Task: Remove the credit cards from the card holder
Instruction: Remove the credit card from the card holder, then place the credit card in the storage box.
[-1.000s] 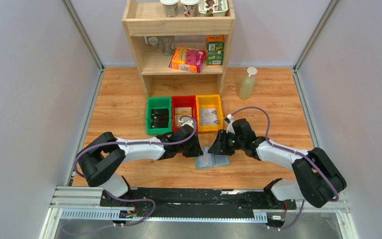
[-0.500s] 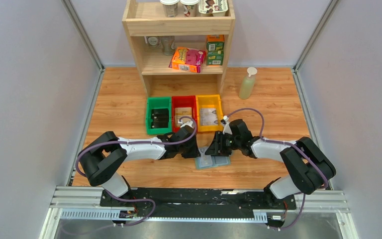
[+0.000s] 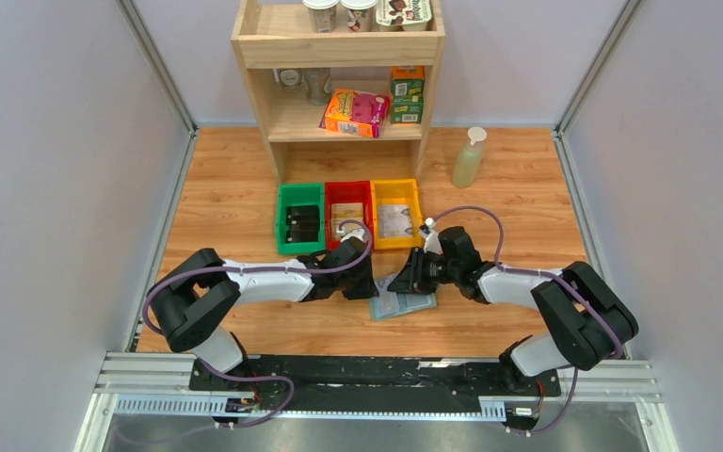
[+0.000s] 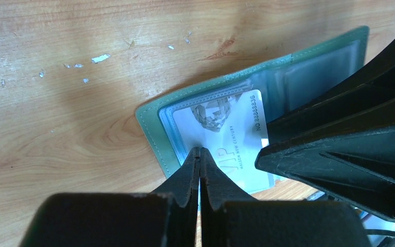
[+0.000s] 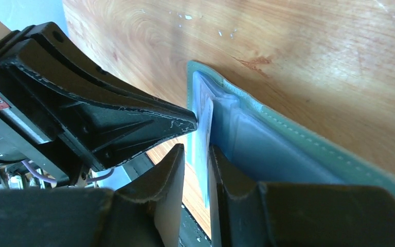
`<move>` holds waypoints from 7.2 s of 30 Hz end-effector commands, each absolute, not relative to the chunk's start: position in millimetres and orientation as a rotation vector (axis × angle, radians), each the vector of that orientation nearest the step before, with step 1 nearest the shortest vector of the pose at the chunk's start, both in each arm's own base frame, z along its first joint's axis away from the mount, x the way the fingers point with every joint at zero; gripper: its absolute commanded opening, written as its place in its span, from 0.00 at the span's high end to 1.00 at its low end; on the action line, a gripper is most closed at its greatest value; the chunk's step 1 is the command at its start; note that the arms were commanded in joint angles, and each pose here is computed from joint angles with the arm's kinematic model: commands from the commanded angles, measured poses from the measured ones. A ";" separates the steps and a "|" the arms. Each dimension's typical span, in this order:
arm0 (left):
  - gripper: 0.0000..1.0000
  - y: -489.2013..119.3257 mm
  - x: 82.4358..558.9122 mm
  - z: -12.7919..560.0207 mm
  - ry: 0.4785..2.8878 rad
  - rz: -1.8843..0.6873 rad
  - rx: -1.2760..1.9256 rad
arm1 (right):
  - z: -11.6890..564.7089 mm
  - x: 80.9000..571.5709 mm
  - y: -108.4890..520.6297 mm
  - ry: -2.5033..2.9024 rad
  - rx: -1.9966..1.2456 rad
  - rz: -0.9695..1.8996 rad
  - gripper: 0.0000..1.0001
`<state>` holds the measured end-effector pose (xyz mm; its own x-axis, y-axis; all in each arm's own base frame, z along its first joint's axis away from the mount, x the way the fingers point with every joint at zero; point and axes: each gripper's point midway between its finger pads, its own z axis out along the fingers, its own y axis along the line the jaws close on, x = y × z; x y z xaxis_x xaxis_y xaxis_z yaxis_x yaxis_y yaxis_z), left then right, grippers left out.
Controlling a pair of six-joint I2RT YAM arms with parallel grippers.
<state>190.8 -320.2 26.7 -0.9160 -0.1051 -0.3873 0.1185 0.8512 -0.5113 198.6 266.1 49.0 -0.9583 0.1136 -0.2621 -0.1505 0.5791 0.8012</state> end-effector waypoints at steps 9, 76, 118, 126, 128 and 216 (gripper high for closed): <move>1.00 -320.6 183.6 13.4 2.670 -0.735 0.066 | 59.4 194.6 301.2 2.464 -0.098 1.487 0.75; 1.00 -311.5 182.4 1.5 2.703 -0.654 0.082 | 39.2 208.7 227.4 2.438 0.117 1.469 0.91; 1.00 -346.3 187.6 8.1 2.706 -0.801 0.123 | 70.1 216.7 174.5 2.466 0.238 1.066 1.00; 0.93 -354.9 205.0 66.1 2.466 -0.938 0.165 | 139.6 221.1 166.7 2.207 0.305 1.089 1.00; 0.78 -348.8 208.3 86.7 2.372 -0.966 0.156 | 161.6 221.9 169.3 2.101 0.331 1.158 1.00; 0.87 -315.8 126.3 253.5 1.797 -1.158 1.129 | 261.9 127.2 248.2 1.611 -0.827 1.402 1.00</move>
<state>105.3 -322.7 240.2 -0.4061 0.3042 -0.8617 0.9138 0.1358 -0.3827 113.0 247.0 249.7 -0.4963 0.0202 -0.8679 -0.8618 0.1096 0.4953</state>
